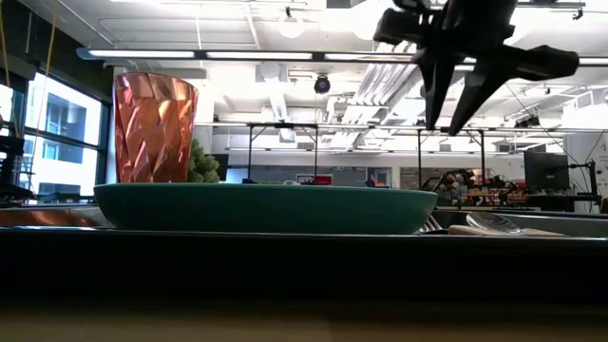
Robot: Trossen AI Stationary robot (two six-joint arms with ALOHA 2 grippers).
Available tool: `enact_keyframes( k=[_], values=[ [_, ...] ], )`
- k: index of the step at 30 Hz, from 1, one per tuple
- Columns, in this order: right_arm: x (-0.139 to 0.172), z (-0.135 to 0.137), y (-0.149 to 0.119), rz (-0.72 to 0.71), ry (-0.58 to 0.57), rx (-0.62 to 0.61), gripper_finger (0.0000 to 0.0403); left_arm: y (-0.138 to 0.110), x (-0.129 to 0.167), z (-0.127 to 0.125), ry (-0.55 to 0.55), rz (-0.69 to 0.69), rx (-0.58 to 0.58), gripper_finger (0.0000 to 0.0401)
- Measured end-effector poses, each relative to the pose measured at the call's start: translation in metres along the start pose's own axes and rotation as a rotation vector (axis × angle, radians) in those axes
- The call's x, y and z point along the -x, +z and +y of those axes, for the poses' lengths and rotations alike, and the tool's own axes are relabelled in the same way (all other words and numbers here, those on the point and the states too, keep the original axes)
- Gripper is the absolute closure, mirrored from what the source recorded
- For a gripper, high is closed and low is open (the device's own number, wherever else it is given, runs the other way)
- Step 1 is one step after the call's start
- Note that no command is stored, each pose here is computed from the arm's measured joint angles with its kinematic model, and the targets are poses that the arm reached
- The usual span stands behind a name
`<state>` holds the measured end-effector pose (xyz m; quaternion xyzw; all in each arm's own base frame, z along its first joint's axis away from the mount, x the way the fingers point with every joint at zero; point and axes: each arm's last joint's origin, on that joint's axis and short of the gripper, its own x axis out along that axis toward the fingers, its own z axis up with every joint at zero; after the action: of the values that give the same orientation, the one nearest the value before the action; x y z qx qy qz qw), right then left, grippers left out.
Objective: Pick and place plate/cup/fork/spoon on tray
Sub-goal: Put the orange spoon on the black tray to the right of the orange fork
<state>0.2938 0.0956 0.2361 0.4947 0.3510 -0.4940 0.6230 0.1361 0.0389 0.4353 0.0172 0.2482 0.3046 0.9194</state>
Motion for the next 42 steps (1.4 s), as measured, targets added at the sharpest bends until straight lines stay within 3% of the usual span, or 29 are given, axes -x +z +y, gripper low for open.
enact_keyframes(
  k=[8, 14, 25, 42],
  values=[
    [-0.021, 0.004, 0.002, 0.175, -0.126, 0.024, 0.0306, -0.004, 0.010, 0.005, -0.005, -0.011, 0.021, 0.0286],
    [-0.033, 0.002, -0.020, 0.252, -0.194, 0.002, 0.0306, -0.006, 0.014, 0.007, -0.005, -0.012, 0.022, 0.0286],
    [-0.052, -0.007, -0.056, 0.275, -0.296, -0.017, 0.0306, -0.004, 0.013, 0.006, -0.002, -0.024, 0.003, 0.0286],
    [-0.072, -0.008, -0.068, 0.280, -0.342, -0.024, 0.0307, -0.004, 0.013, 0.006, -0.001, -0.026, 0.003, 0.0286]
  ],
)
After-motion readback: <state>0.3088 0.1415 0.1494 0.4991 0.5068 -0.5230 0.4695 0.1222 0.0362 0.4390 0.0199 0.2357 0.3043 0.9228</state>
